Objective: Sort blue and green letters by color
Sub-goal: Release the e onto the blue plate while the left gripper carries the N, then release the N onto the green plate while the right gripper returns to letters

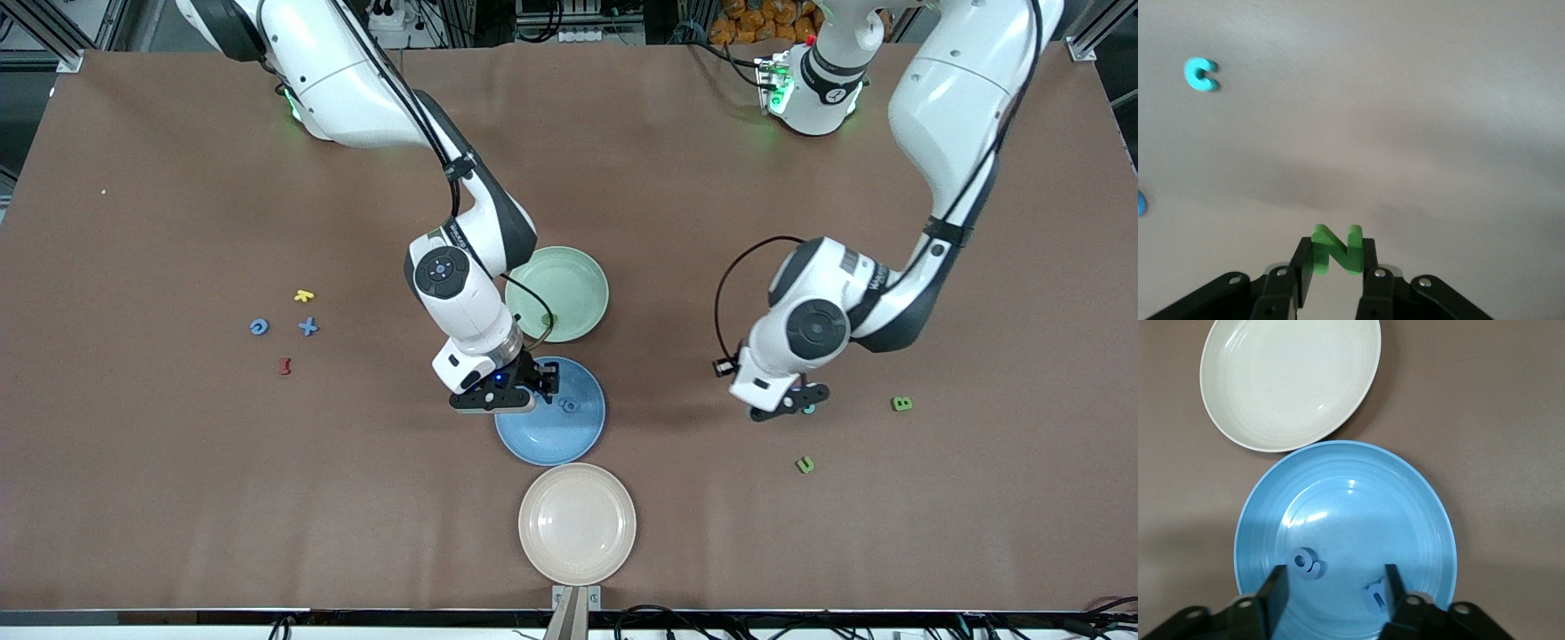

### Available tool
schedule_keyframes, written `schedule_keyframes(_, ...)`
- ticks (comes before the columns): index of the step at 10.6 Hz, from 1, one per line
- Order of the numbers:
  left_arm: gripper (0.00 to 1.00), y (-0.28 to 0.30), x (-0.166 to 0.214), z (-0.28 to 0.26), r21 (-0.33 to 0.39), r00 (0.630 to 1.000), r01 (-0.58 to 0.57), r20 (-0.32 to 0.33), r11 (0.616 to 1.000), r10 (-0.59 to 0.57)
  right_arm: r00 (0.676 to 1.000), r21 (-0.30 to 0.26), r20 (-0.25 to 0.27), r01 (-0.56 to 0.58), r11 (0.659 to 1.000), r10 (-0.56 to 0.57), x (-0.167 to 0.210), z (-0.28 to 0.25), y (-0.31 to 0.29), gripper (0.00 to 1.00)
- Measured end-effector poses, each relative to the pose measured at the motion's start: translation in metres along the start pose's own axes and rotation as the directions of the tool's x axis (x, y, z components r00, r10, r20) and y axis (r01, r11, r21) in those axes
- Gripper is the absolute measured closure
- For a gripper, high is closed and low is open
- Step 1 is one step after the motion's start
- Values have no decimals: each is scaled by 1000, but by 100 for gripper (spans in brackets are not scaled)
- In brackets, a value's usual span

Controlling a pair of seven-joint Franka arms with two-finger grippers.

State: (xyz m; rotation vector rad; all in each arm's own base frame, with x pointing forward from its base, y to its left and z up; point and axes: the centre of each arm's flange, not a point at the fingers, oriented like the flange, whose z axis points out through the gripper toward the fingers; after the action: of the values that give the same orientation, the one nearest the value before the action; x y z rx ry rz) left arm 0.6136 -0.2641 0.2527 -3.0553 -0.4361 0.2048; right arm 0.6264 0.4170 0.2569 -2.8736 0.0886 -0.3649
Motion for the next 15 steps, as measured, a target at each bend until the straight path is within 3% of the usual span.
schedule_keyframes(2, 67, 30, -28, -14, -29, 1000, -13, 7, 1000, 13, 1000, -1, -9, -6, 1000, 6, 6, -3, 4, 7)
schedule_keyframes(3, 67, 44, -42, -19, -53, 1000, 15, 28, 998, -13, 1000, -4, -12, -12, 1000, 12, 10, -4, 9, 0)
schedule_keyframes(6, 67, 93, -98, -34, -90, 994, 87, 68, 992, -81, 996, -39, -7, 88, 995, -89, 36, -7, 59, 0)
schedule_keyframes(9, 67, 154, -169, -32, -124, 992, 115, 74, 986, -107, 978, -81, 40, 209, 975, -206, 50, -13, 134, 0)
schedule_keyframes(12, 67, 199, -226, -14, -153, 989, 140, 67, 978, -131, 952, -102, 162, 277, 955, -259, 60, -33, 213, 0)
schedule_keyframes(15, 67, 214, -242, 19, -127, 990, 142, 8, 982, -143, 900, -110, 252, 392, 913, -356, 69, -64, 278, 0)
